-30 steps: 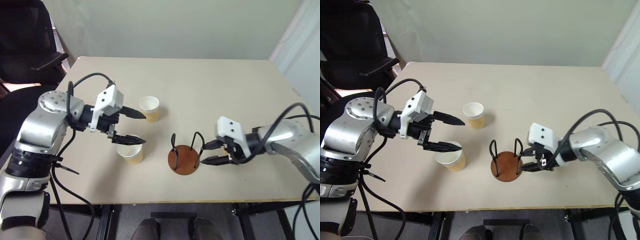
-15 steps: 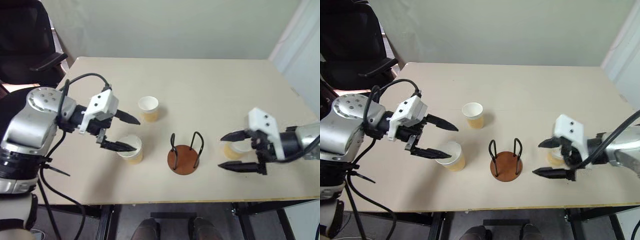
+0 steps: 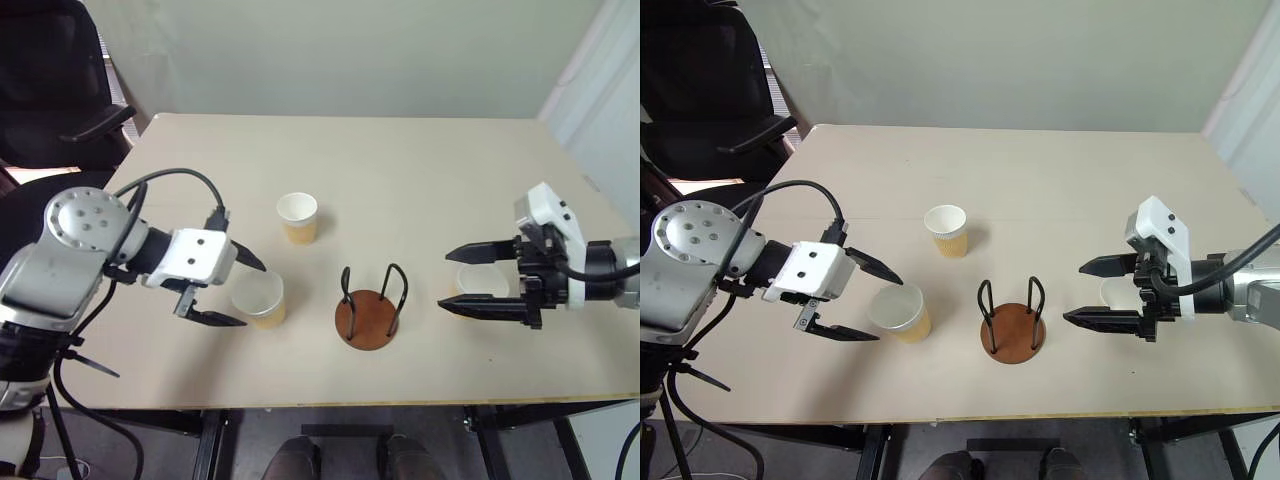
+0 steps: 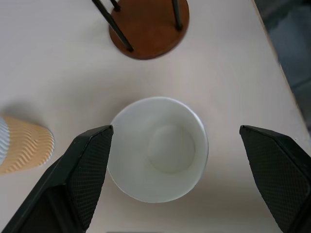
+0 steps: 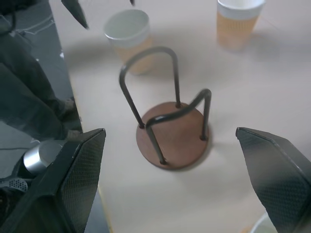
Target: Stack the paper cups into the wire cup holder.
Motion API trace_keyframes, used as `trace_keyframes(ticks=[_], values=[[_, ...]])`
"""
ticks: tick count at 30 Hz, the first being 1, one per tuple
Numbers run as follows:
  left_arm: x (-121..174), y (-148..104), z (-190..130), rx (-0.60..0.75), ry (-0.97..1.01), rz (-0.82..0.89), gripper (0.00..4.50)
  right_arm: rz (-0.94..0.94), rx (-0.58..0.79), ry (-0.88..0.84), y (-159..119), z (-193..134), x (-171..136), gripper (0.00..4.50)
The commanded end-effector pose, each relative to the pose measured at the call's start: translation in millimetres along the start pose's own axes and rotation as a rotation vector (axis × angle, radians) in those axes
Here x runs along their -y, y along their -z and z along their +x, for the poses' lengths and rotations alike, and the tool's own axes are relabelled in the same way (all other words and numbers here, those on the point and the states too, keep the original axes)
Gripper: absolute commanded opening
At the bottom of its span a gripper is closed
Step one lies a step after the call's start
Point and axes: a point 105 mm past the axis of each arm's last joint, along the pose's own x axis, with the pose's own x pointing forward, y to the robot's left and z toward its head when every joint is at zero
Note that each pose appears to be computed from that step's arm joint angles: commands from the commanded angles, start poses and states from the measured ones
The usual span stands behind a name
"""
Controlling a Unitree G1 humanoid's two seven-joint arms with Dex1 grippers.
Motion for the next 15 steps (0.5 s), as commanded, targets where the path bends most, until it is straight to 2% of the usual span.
trace_keyframes(ticks=[1,11,14,15], values=[[3.6,-1.2,3.4,-0.024,0.035,0.055,4.5,-0.068,0.056,-0.014,-16.7,-8.3,-6.7,4.46],[18.8,17.3,32.1,-0.085,0.115,0.085,4.5,-0.174,0.143,-0.049,-31.8,-14.8,-15.3,4.46],[23.1,25.4,39.9,-0.101,0.111,0.096,3.86,-0.187,0.154,-0.05,-33.2,-15.0,-16.7,4.5],[24.3,26.9,42.0,-0.102,0.113,0.097,3.5,-0.192,0.156,-0.048,-33.3,-15.6,-16.7,4.5]])
